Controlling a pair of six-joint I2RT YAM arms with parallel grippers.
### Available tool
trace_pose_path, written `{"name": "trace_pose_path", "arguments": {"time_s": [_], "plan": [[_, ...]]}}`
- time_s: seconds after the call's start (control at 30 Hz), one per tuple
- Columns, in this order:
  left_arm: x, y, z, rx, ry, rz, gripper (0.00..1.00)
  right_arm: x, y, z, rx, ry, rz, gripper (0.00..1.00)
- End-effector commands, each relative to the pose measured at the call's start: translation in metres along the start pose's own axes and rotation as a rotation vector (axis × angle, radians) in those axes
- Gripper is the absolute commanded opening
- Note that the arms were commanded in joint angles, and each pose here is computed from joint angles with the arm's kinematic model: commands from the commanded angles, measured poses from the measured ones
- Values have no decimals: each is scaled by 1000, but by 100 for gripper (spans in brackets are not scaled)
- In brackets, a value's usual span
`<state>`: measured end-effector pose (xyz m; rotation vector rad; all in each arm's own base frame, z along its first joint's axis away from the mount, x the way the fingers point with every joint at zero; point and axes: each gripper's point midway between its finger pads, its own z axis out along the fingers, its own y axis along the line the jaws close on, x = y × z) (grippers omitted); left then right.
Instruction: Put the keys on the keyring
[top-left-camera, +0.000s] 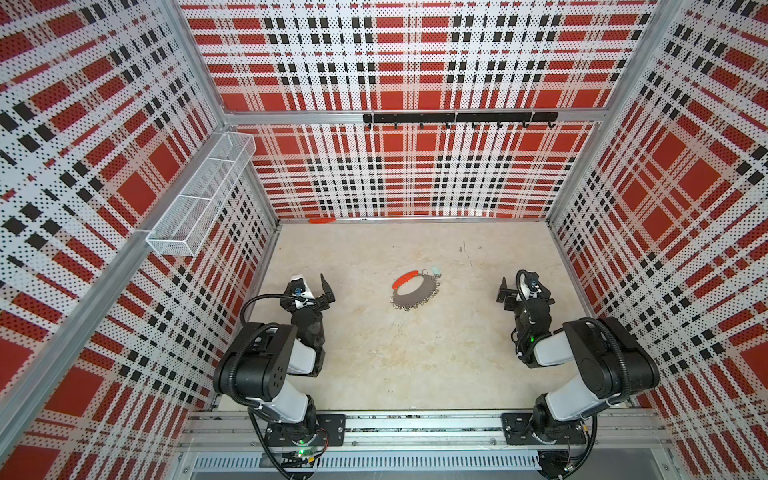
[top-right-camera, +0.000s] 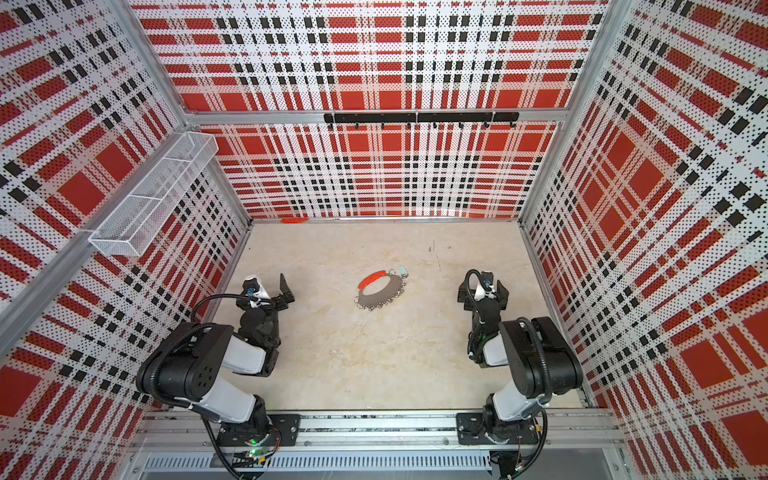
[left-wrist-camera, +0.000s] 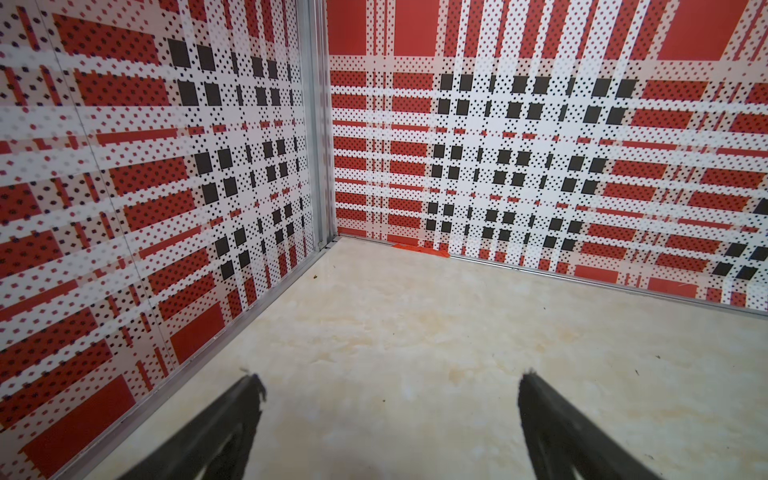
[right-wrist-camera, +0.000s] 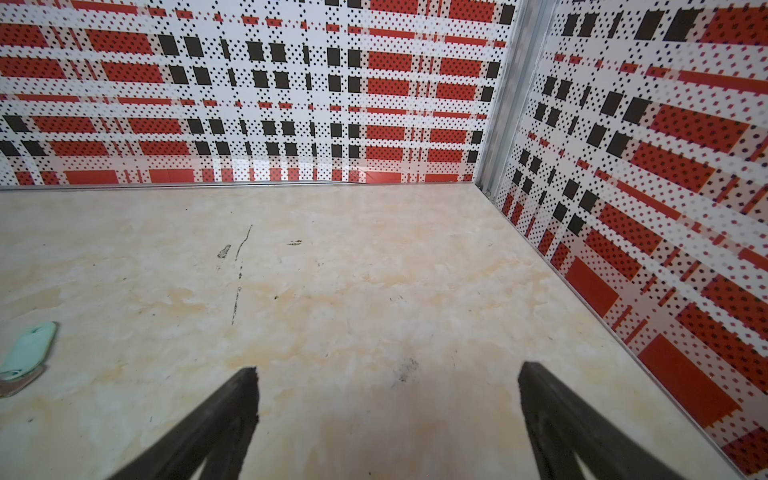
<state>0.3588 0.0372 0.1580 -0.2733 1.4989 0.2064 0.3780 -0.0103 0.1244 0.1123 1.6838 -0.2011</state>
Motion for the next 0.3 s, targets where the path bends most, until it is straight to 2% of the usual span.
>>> {"name": "trace_pose_path", "arguments": {"time_s": [0.0, 0.13, 0.27], "plan": [[-5, 4, 1, -17, -17, -11, 98, -11, -2, 4, 5, -29, 7, 100], [-5, 4, 1, -18, -18, -11, 98, -7, 1, 10, -51, 2, 23, 100], [-5, 4, 1, -18, -17, -11, 98, -9, -1, 7, -43, -14, 20, 100]]}}
